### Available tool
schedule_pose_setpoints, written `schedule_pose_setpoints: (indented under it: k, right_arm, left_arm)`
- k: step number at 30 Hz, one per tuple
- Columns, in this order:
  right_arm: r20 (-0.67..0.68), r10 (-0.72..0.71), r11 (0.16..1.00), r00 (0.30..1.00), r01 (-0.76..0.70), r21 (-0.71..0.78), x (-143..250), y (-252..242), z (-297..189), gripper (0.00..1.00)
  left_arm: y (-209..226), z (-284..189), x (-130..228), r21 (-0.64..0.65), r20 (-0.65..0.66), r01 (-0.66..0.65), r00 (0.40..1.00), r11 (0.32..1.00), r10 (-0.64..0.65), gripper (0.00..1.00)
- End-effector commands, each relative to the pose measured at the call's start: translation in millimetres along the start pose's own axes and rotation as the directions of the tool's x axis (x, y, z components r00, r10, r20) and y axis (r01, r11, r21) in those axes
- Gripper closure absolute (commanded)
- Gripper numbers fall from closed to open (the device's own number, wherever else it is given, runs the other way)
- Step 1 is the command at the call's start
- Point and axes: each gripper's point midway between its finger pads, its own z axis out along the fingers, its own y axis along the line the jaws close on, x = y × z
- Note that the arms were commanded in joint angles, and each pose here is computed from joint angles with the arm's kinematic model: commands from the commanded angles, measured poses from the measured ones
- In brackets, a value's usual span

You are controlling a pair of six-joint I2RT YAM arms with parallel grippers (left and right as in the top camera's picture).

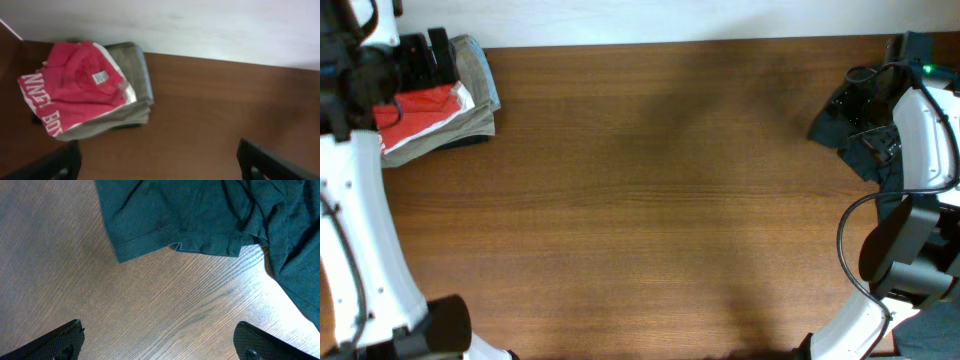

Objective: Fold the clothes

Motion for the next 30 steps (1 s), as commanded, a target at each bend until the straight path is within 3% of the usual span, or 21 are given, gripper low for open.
schedule_pose_setpoints:
  k: [1,10,15,18,23,30]
  right_arm:
    - [0.014,0.010,1.000,1.000,-0.010,0.006,-3,-1,-3,0.01]
    - [0.014,0.010,1.000,1.000,-0.010,0.006,-3,-1,-3,0.01]
    - [0.014,0.010,1.000,1.000,-0.010,0.006,-3,-1,-3,0.01]
    - [0.014,0.010,1.000,1.000,-0.010,0.006,-3,-1,-3,0.01]
    - [0.014,0.010,1.000,1.000,-0.010,0.006,-3,-1,-3,0.01]
    - [0.014,0.010,1.000,1.000,-0.010,0.006,-3,-1,-3,0.01]
  left_arm:
    - [-23,-42,24,0.096,-0.046,0.010,0.999,0.995,-0.005,0.01]
    - [-49,-81,90,0.141,-0.264,0.018,0.964,0.990,0.020,0.01]
    - [-94,-104,109,0.252,-0.250,-0.082,0.957,0.964,0.147,0.01]
    - [-121,-121,140,0.337,-0.268,-0.148,0.932,0.930,0.245,0.01]
    - [-131,-137,176,0.365,-0.322,-0.109,0.917,0.925,0.235,0.01]
    - [-131,-141,179,0.376,-0.314,-0.107,0.920,0.920,0.235,0.01]
